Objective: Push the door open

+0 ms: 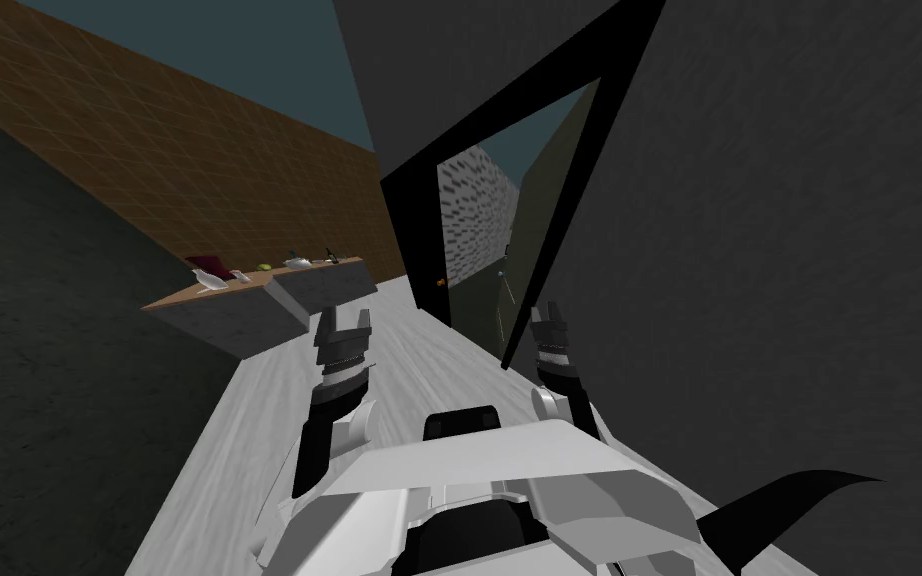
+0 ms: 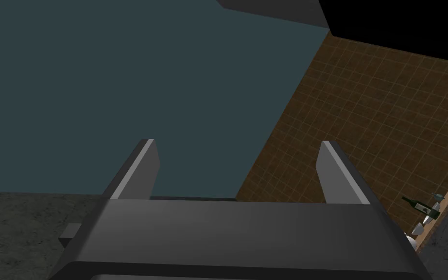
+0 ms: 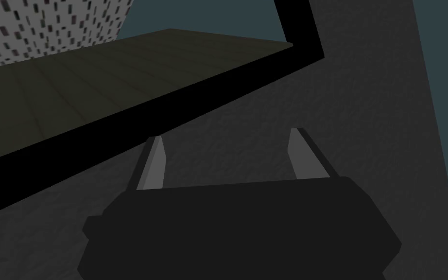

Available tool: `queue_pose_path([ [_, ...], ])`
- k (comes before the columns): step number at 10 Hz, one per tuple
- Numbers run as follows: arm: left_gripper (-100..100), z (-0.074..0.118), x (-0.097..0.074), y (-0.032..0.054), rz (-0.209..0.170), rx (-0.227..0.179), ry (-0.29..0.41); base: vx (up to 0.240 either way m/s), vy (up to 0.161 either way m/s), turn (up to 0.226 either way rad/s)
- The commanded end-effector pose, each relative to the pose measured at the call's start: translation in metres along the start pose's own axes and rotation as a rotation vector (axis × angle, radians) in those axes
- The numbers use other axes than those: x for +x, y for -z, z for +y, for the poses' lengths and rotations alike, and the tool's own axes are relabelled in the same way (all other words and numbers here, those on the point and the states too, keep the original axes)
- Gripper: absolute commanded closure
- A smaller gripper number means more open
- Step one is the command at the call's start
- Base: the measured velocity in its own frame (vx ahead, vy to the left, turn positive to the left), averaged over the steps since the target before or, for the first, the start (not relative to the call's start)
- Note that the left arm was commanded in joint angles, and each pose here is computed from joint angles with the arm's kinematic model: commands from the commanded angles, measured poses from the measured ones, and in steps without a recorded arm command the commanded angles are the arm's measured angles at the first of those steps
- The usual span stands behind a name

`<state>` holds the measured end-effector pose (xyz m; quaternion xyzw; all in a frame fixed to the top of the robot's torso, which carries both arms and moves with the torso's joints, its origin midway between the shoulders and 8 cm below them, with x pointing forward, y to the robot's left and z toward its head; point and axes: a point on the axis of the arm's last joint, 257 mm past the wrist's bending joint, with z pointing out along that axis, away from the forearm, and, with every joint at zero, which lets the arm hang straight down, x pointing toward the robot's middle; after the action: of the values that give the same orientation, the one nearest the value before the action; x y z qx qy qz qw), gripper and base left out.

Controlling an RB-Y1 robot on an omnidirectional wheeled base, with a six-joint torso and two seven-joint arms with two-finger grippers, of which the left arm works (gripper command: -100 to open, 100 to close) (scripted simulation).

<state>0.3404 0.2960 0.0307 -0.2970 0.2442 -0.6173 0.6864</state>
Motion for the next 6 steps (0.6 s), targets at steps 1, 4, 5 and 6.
queue_pose_path([
  [1, -100, 0.011, 0.005, 0.0024, 0.017, -0.016, -0.03, 0.112, 0.022, -0.02],
  [4, -100, 0.028, 0.013, 0.0068, 0.045, -0.041, -0.079, 0.196, 0.053, -0.02],
  [5, -100, 0.036, 0.017, 0.009, 0.058, -0.052, -0.1, 0.164, 0.028, -0.017],
  [6, -100, 0.043, 0.021, 0.0114, 0.07, -0.063, -0.122, 0.182, 0.01, -0.02],
])
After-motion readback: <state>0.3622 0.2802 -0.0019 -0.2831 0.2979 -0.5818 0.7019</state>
